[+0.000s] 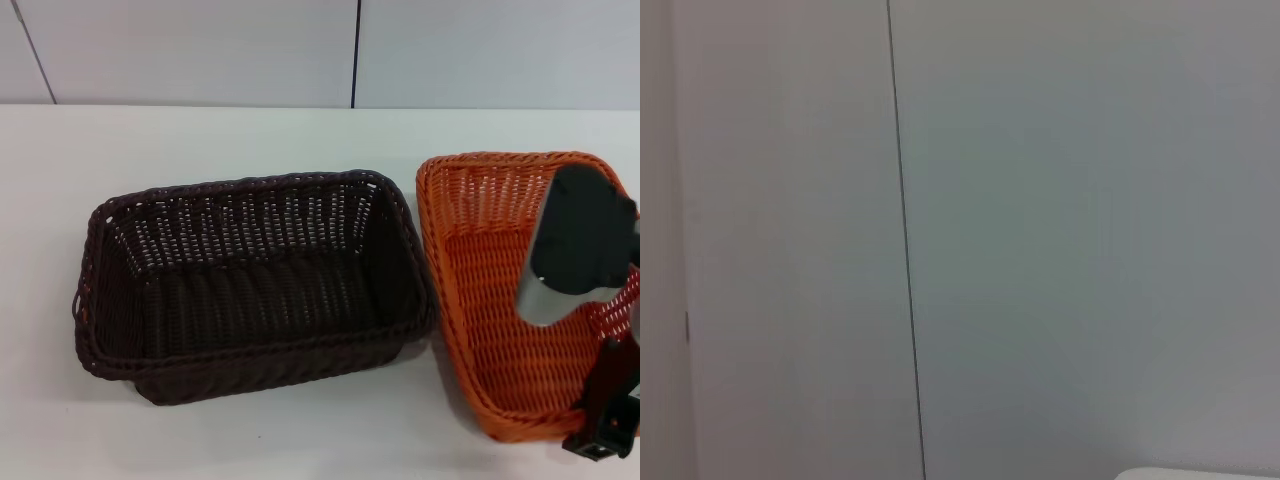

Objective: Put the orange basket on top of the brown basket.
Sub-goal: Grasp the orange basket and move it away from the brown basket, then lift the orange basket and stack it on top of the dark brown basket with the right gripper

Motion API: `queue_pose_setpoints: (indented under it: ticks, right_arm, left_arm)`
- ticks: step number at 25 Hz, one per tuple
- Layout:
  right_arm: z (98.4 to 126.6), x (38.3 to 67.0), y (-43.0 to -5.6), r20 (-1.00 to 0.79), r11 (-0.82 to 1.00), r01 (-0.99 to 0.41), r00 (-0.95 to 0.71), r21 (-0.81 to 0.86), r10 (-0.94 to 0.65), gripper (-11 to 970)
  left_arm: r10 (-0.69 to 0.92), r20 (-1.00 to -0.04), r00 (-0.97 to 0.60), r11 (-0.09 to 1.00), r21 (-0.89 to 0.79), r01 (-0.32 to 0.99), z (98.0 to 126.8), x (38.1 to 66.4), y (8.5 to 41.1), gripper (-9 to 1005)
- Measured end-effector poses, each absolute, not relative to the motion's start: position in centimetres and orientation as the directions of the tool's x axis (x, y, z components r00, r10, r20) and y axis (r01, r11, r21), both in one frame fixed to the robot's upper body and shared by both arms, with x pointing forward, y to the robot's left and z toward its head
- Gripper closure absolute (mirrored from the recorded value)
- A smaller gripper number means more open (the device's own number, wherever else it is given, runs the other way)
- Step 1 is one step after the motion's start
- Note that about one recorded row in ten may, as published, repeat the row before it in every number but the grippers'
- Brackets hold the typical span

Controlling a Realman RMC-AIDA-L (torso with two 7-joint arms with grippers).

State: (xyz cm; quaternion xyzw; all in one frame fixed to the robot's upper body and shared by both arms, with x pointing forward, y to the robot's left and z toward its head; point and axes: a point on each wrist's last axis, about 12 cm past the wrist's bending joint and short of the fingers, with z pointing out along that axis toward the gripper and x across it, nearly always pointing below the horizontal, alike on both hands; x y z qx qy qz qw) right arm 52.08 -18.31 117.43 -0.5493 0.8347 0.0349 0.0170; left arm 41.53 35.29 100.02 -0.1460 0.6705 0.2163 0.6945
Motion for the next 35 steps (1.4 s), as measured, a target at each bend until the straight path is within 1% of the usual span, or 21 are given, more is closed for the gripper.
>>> queue_pose_setpoints:
  ticks: [4, 9, 15, 20, 23, 24, 25, 27, 30, 32, 35]
  right_arm:
    - [117.3, 52.2, -17.8, -0.074, 0.381, -0.924, -0.382, 0.02, -0.921, 496]
    - [118.8, 52.4, -17.5, -0.151, 0.404, -0.914, -0.394, -0.042, -0.907, 677]
    - [121.9, 52.7, -17.3, -0.279, 0.449, -0.883, -0.4, -0.138, -0.873, 728]
    - [123.6, 52.7, -17.0, -0.336, 0.454, -0.87, -0.377, -0.19, -0.863, 819]
    - [124.3, 52.7, -16.7, -0.356, 0.452, -0.865, -0.36, -0.219, -0.862, 819]
    - [125.3, 52.7, -16.4, -0.373, 0.446, -0.853, -0.333, -0.273, -0.866, 819]
    - [125.3, 52.7, -16.4, -0.373, 0.446, -0.853, -0.333, -0.273, -0.866, 819]
    - [126.3, 52.8, -16.1, -0.384, 0.434, -0.835, -0.298, -0.339, -0.874, 820]
    - [127.4, 52.9, -14.6, -0.378, 0.357, -0.828, -0.193, -0.432, -0.905, 820]
    - [127.5, 52.9, -13.3, -0.346, 0.253, -0.839, -0.083, -0.481, -0.935, 820]
    - [127.2, 52.7, -11.3, -0.255, 0.048, -0.838, 0.111, -0.543, -0.961, 819]
  left_arm:
    - [0.11, -0.994, 0.005, 0.864, 0.093, -0.495, 100.0, 41.6, 35.4, 226]
    - [0.117, -0.993, 0.003, 0.865, 0.101, -0.491, 100.0, 41.7, 35.4, 226]
    - [0.125, -0.992, -0.001, 0.865, 0.11, -0.49, 100.0, 41.8, 35.6, 226]
    - [0.135, -0.991, -0.002, 0.865, 0.119, -0.488, 100.0, 41.9, 35.7, 226]
    - [0.137, -0.991, -0.001, 0.864, 0.12, -0.488, 100.0, 41.9, 35.7, 226]
    - [0.142, -0.99, -0.001, 0.864, 0.124, -0.488, 100.1, 41.9, 35.8, 226]
    - [0.142, -0.99, -0.001, 0.864, 0.125, -0.489, 100.1, 41.9, 35.9, 226]
    - [0.145, -0.989, -0.001, 0.863, 0.126, -0.489, 100.1, 41.9, 35.9, 226]
    - [0.147, -0.989, 0.002, 0.864, 0.127, -0.488, 100.1, 42.1, 35.9, 226]
    - [0.146, -0.989, 0.002, 0.864, 0.126, -0.487, 100.1, 42.1, 35.8, 226]
    - [0.14, -0.99, 0.0, 0.865, 0.122, -0.487, 100.1, 42.1, 35.7, 226]
